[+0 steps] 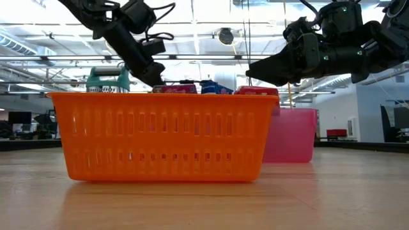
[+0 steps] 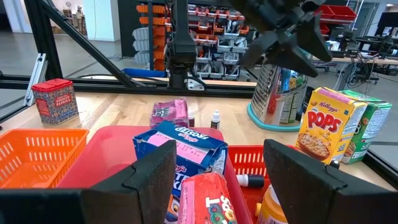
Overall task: Pick & Place Kitchen Items
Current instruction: Put the yellow cereal box into the pink bin
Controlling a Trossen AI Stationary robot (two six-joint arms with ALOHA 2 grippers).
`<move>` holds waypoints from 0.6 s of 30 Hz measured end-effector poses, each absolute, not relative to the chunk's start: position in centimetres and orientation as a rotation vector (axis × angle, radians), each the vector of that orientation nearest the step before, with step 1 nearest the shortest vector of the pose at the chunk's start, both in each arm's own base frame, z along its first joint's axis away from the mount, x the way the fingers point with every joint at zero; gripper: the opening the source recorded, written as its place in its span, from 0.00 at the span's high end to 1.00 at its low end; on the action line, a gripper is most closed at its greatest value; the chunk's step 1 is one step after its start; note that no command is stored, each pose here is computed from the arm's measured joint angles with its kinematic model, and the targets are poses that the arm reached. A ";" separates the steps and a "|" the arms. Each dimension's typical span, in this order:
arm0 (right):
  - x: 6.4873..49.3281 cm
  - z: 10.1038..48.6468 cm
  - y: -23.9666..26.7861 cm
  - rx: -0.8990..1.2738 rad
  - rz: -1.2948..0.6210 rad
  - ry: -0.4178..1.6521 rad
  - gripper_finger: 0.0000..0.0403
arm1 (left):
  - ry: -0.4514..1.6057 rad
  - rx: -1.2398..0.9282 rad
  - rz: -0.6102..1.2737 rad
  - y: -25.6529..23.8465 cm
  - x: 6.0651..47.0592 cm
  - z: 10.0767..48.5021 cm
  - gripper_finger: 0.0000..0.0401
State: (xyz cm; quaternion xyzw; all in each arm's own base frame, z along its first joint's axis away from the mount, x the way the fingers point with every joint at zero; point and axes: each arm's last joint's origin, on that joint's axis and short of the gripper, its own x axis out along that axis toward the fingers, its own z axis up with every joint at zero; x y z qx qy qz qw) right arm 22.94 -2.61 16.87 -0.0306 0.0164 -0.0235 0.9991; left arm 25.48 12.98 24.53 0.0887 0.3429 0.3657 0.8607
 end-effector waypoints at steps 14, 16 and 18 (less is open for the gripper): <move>22.9 17.0 -2.6 -0.063 -0.048 0.016 0.42 | 0.706 0.174 0.717 14.6 26.8 25.5 0.43; 22.9 17.0 -2.6 -0.063 -0.048 0.016 0.42 | 0.739 0.180 0.692 15.0 27.8 25.6 0.43; 22.9 17.0 -2.6 -0.063 -0.048 0.017 0.42 | 0.822 0.177 0.688 15.7 28.5 25.3 0.43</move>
